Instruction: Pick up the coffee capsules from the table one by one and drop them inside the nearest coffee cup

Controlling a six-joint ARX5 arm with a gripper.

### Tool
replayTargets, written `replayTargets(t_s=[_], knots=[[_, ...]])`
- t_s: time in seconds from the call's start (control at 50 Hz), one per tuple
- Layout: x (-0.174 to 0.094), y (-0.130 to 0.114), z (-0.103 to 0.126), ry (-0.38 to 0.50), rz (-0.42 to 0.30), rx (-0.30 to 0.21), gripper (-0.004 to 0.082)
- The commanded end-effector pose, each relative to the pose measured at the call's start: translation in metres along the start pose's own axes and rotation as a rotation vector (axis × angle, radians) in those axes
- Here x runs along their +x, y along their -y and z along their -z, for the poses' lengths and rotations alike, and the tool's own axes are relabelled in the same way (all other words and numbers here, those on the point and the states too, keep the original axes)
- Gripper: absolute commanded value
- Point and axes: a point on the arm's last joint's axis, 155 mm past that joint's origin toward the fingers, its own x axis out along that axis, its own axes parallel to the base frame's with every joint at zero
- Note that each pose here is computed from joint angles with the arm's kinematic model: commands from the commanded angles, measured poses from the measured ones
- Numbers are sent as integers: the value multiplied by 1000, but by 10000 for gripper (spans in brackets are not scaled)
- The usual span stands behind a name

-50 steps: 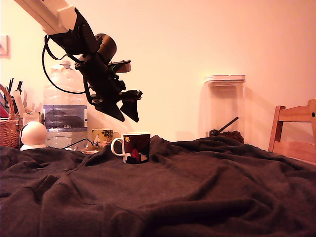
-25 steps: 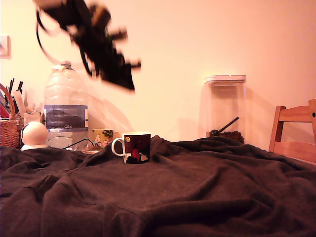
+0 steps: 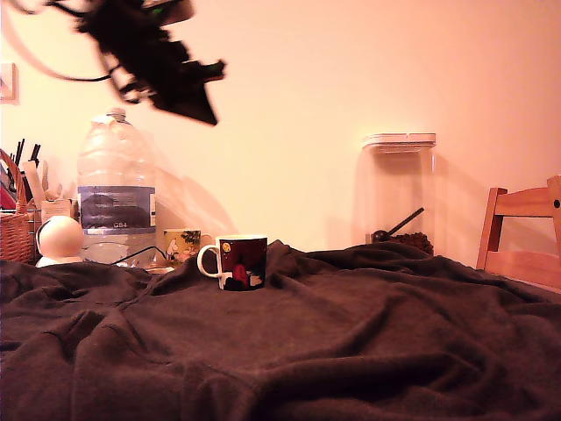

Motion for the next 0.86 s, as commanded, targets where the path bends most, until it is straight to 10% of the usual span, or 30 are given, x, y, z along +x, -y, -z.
replayTargets(t_s=[0.0,0.84], knots=[[-13,1,3,26,-5,-2,-2],[-72,30,132,-15,-10,-124,-12]])
